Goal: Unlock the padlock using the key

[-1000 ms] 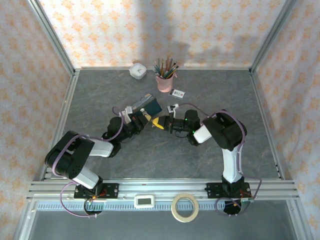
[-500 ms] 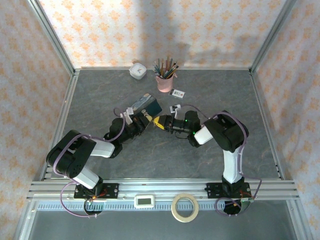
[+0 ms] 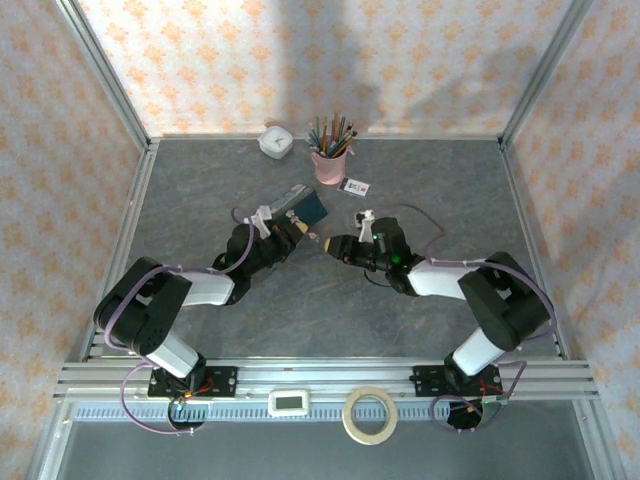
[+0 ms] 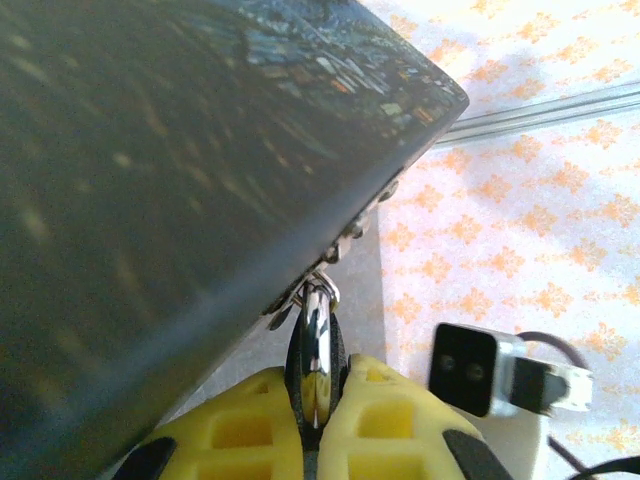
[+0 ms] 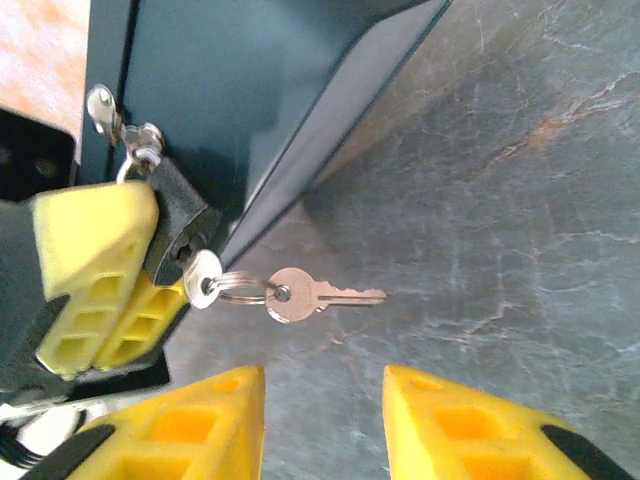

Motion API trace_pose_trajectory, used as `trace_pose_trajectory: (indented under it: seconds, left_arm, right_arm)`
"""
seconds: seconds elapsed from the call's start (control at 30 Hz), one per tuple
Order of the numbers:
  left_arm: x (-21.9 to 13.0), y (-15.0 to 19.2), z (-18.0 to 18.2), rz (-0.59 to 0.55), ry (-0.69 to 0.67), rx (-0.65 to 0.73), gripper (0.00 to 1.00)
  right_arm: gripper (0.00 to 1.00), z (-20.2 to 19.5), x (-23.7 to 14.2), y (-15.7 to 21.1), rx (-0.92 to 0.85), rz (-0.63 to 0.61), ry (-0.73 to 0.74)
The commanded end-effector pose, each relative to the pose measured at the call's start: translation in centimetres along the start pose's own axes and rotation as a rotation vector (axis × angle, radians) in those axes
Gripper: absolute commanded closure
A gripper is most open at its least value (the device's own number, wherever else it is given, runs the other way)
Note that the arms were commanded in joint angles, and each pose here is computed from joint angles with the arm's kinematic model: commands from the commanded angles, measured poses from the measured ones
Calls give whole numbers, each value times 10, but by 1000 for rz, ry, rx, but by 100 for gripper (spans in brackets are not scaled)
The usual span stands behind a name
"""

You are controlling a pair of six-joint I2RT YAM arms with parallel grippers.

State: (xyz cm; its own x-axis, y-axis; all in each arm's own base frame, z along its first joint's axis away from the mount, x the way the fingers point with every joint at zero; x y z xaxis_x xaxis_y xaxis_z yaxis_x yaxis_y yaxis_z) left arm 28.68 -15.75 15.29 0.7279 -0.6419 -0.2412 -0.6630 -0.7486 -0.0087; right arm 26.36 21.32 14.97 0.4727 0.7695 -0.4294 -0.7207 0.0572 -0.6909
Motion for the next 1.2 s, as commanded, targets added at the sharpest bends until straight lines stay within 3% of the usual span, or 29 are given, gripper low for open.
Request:
trace_pose_trajectory:
  seconds: [0.0,0.27,0.67,0.83,1.07,1.17]
  left_arm:
    - [1,-1,-11,5,92,1,100]
    - [-8,4,-12,23,139,-13,100]
    - [-15,10,-9,32,144,-23,100]
    - [-15,11,-9,32,149,-25,100]
    - [-17,11,-12,22,152,-15,100]
    - [-17,11,-13,22,157,-14,100]
  right_arm:
    - [65,2,-1,-4,-151,41,125]
    - [65,15,19,-13,-2,-84,-159]
    - [64,19,21,-12,25,-181,-323]
    - [72,15,25,-4,80,-171,-368]
    - [73,10,26,6,126,-146,-389]
    - [85,11,24,7,147,-154,-410]
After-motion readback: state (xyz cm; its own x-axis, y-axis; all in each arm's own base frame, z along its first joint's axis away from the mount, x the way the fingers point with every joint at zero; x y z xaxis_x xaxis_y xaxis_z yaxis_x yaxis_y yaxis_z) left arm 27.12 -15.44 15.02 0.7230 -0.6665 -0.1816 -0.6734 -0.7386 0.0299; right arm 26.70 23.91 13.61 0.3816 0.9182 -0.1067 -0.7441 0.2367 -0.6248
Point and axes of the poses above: each hand's point on the last joint's axis, 136 mm out from that joint toward the fingers, its own x axis out along the fingers, its own z axis along the line the jaws close on, y = z × x, the point moved 10 cm from there along -x, back along the fingers, and after that the axes turned 15 degrees about -x, right-handed, at the moved point
